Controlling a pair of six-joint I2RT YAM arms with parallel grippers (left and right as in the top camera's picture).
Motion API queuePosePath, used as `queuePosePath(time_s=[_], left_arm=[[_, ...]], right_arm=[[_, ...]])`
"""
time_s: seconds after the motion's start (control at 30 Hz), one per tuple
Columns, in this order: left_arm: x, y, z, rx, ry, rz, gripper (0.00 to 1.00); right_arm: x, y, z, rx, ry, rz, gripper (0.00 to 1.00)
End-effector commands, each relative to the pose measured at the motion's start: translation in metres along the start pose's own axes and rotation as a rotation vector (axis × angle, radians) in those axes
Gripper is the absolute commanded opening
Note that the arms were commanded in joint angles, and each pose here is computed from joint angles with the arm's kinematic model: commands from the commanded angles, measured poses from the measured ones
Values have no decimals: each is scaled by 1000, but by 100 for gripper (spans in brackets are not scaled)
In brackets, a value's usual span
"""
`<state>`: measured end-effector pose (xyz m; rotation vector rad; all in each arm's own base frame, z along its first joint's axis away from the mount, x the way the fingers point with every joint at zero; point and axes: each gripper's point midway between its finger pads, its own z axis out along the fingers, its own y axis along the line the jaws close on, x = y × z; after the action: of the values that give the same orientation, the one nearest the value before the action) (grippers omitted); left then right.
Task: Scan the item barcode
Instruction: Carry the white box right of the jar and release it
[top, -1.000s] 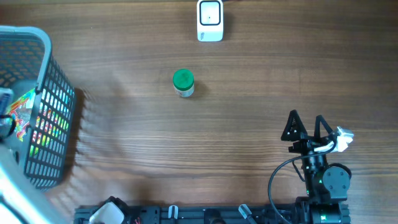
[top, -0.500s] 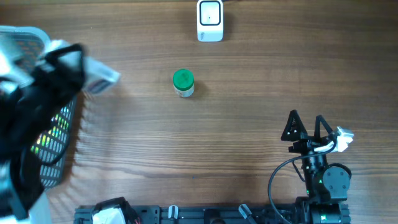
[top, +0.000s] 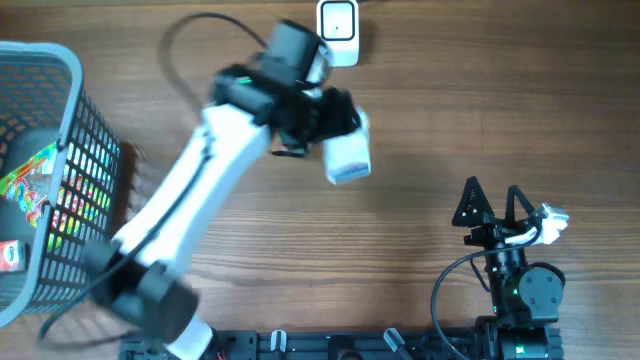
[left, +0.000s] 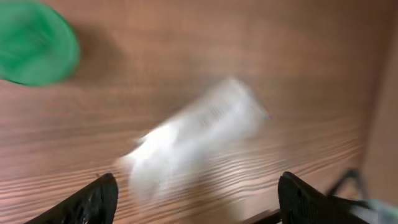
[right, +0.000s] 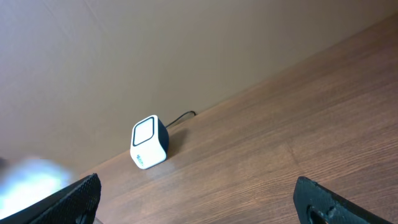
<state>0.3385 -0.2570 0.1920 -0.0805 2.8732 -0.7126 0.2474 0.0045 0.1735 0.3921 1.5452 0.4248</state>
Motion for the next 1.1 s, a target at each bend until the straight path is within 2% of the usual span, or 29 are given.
queuePosePath(time_s=[0.0, 0.1, 0.2, 0.37, 0.5, 0.53, 0.57, 0.7, 0.77, 0.87, 0.97, 1.07], left_arm=[[21, 5, 61, -81, 123, 18, 76], [31, 12, 101, -138, 172, 27, 76], [29, 20, 121, -210, 141, 30, 76], [20, 22, 121, -232, 91, 42, 79], [-4, 19, 93, -222, 31, 32, 86], [-14, 14, 76, -212, 1, 27, 88], [-27, 8, 55, -194, -38, 40, 100], [-73, -8, -48, -184, -280, 24, 100], [-93, -14, -118, -159, -450, 7, 100], [-103, -12, -215, -84, -665, -37, 100], [-95, 31, -291, -101, -819, -138, 100], [-76, 104, -343, -236, -918, -344, 100]], right_arm=[[-3, 0, 0, 6, -17, 6, 100], [-3, 0, 0, 6, -17, 6, 100], [-3, 0, 0, 6, -17, 6, 100], [-3, 0, 0, 6, -17, 6, 100], [-3, 0, 0, 6, -17, 6, 100], [-3, 0, 0, 6, -17, 6, 100], [-3, 0, 0, 6, -17, 6, 100], [-3, 0, 0, 6, -17, 6, 100], [-3, 0, 0, 6, -17, 6, 100], [-3, 0, 0, 6, -17, 6, 100], [-3, 0, 0, 6, -17, 6, 100], [-3, 0, 0, 6, -17, 6, 100]])
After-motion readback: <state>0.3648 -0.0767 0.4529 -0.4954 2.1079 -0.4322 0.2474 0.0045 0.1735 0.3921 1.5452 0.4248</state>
